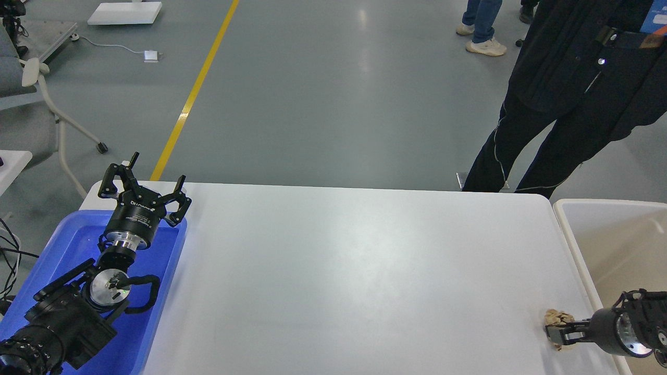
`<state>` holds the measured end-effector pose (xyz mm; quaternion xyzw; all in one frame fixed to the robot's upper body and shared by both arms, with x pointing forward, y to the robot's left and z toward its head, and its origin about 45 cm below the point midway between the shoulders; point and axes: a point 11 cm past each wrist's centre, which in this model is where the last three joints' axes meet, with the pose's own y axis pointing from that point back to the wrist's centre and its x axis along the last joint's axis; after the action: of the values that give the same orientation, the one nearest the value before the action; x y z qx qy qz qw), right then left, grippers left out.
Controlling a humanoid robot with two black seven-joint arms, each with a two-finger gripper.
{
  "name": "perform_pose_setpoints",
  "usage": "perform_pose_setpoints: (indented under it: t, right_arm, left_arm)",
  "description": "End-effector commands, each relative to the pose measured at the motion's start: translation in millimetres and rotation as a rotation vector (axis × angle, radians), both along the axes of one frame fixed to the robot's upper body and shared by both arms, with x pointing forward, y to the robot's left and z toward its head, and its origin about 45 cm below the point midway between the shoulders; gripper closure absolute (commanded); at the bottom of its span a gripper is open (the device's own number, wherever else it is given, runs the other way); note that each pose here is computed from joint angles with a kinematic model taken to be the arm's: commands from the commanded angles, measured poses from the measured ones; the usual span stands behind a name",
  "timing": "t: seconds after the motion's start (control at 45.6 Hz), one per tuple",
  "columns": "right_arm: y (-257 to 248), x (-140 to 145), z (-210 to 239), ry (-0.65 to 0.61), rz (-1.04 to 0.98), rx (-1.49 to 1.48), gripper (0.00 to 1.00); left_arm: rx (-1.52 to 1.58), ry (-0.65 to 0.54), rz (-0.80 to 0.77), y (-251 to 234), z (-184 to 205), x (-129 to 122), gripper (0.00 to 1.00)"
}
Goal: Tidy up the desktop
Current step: 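Close the right gripper on the crumpled paper ball, then lift the paper ball with the right gripper and carry it over the bin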
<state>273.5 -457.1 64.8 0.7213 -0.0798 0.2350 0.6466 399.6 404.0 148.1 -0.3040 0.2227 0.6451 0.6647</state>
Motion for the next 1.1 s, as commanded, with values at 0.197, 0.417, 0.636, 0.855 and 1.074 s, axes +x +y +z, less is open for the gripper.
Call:
perform_pose_setpoints:
  t: [0.197, 0.417, 0.636, 0.855, 1.074]
  right_arm:
    - [4, 10, 7, -0.012, -0.001, 0.013, 1.00]
    - [11, 29, 33, -0.102, -0.045, 0.106, 1.00]
    - [39, 43, 102, -0.236, -0.080, 0.348, 1.00]
    - [33, 73, 185, -0.323, -0.232, 0.536, 1.00]
    - [23, 95, 273, -0.404, -0.290, 0.686, 1.00]
  left_arm:
    - [-0.001, 0.000, 0.001, 0, 0, 0, 0.00]
    - [0.000, 0.000, 0.000, 0, 0, 0, 0.00]
    - [0.000, 0.000, 0.000, 0, 0, 0, 0.00]
    - [-0.001, 0.000, 0.001, 0, 0, 0, 0.00]
    - [-0.001, 0.000, 0.001, 0, 0, 0, 0.00]
